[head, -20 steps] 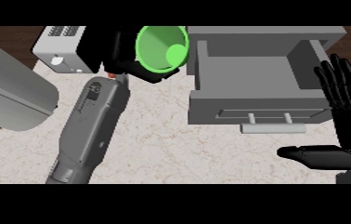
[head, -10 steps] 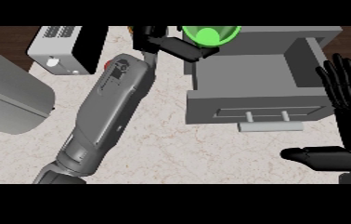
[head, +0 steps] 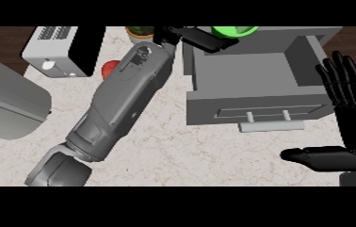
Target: Pick up the cup, place it into the drawer and close the drawer
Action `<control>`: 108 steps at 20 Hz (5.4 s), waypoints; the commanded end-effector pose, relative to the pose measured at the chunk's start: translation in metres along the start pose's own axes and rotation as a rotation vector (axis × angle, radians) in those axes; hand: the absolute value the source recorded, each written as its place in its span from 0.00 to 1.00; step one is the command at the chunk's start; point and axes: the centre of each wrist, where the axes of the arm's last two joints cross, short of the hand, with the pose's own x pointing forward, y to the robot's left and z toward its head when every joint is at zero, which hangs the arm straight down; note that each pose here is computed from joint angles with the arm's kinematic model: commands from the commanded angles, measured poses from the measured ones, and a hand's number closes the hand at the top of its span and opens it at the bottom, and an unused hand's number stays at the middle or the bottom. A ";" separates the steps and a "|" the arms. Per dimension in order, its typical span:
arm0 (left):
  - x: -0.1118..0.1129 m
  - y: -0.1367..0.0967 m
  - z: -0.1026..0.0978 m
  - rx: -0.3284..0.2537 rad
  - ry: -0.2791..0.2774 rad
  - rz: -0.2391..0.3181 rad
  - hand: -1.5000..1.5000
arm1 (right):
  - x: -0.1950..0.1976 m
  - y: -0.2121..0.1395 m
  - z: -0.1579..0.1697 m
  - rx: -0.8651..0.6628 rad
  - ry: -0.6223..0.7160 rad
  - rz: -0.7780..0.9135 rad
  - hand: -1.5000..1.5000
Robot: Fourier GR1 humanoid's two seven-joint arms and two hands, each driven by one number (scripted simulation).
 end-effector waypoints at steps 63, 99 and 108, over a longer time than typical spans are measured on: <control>0.021 0.119 0.081 0.131 0.071 -0.022 0.00 | -0.038 0.062 -0.015 0.443 0.100 0.656 1.00; 0.013 0.211 0.174 0.093 0.080 0.036 0.00 | -0.143 0.016 -0.152 0.468 0.310 0.807 1.00; 0.001 0.195 0.174 0.068 0.075 0.057 0.00 | -0.138 -0.001 -0.154 0.393 0.255 0.743 1.00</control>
